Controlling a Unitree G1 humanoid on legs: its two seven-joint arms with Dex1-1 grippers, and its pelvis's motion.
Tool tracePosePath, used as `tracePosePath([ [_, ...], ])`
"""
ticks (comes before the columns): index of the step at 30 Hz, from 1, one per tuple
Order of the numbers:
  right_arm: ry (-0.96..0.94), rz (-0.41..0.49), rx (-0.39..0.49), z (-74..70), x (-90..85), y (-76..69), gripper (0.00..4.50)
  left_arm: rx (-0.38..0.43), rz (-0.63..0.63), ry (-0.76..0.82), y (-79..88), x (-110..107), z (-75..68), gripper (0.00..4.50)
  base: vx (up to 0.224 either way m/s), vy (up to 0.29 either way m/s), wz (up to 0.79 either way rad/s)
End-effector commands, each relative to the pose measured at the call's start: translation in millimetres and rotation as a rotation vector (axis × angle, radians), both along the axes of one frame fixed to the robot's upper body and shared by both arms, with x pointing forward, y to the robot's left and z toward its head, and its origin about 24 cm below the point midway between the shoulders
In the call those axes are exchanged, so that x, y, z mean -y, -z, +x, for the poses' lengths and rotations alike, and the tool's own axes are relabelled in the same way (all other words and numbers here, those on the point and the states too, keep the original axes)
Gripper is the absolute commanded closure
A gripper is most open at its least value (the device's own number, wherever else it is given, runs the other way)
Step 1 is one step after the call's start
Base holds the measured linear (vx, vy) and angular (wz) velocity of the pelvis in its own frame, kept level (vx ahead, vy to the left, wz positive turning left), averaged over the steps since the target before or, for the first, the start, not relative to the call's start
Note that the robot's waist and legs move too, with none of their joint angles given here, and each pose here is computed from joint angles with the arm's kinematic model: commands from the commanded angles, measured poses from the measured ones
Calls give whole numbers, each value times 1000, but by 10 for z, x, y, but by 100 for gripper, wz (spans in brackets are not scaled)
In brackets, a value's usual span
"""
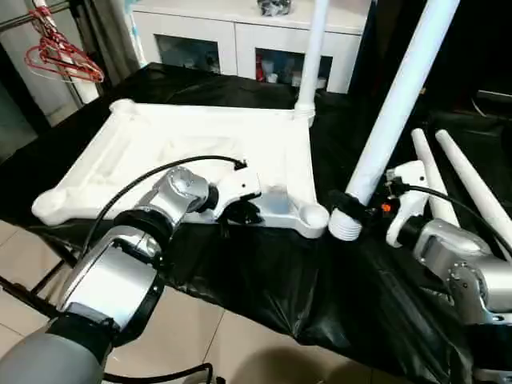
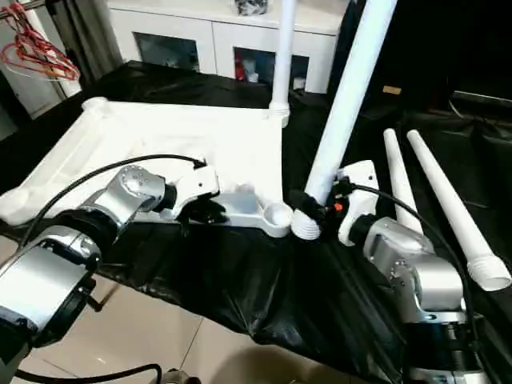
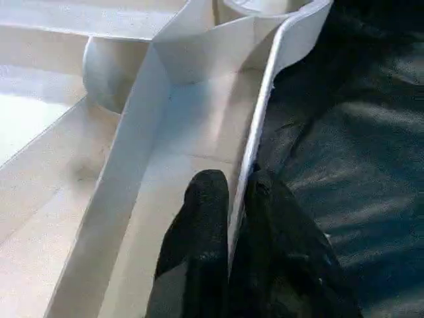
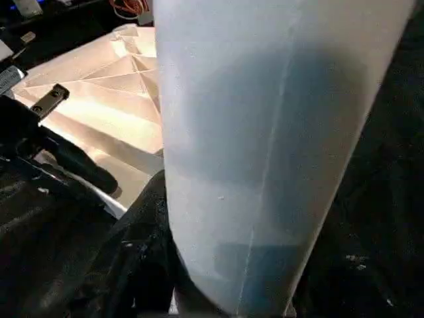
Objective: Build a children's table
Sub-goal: Pick table leg
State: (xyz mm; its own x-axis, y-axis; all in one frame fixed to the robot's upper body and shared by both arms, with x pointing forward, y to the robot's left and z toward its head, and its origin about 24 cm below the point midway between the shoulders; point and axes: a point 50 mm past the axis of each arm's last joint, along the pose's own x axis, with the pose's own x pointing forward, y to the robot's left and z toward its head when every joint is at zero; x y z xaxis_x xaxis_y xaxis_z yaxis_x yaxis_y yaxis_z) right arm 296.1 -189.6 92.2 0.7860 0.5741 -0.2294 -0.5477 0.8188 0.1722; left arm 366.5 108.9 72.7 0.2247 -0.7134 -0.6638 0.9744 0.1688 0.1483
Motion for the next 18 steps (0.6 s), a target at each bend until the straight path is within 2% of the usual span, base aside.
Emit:
tracePosePath([
  [1, -14, -21, 36, 47, 3, -80, 261, -63, 22, 28, 32, -4, -35, 421, 0, 0, 0],
  [4, -29, -29, 43, 78, -2, -107, 261, -120, 36, 67, 81, 13, -88, 438, 0, 0, 0],
  [12, -71, -34, 51, 75, -32, -134, 261, -118, 31, 23, 181, 79, -139, 450, 0, 0, 0],
  [15, -74, -18, 56, 77, -56, -139, 261, -23, -30, -8, 160, 133, -126, 450, 0, 0, 0],
  [18, -68, -28, 65, 95, -82, -117, 261, 4, -82, -4, 166, 148, -150, 450, 0, 0, 0],
])
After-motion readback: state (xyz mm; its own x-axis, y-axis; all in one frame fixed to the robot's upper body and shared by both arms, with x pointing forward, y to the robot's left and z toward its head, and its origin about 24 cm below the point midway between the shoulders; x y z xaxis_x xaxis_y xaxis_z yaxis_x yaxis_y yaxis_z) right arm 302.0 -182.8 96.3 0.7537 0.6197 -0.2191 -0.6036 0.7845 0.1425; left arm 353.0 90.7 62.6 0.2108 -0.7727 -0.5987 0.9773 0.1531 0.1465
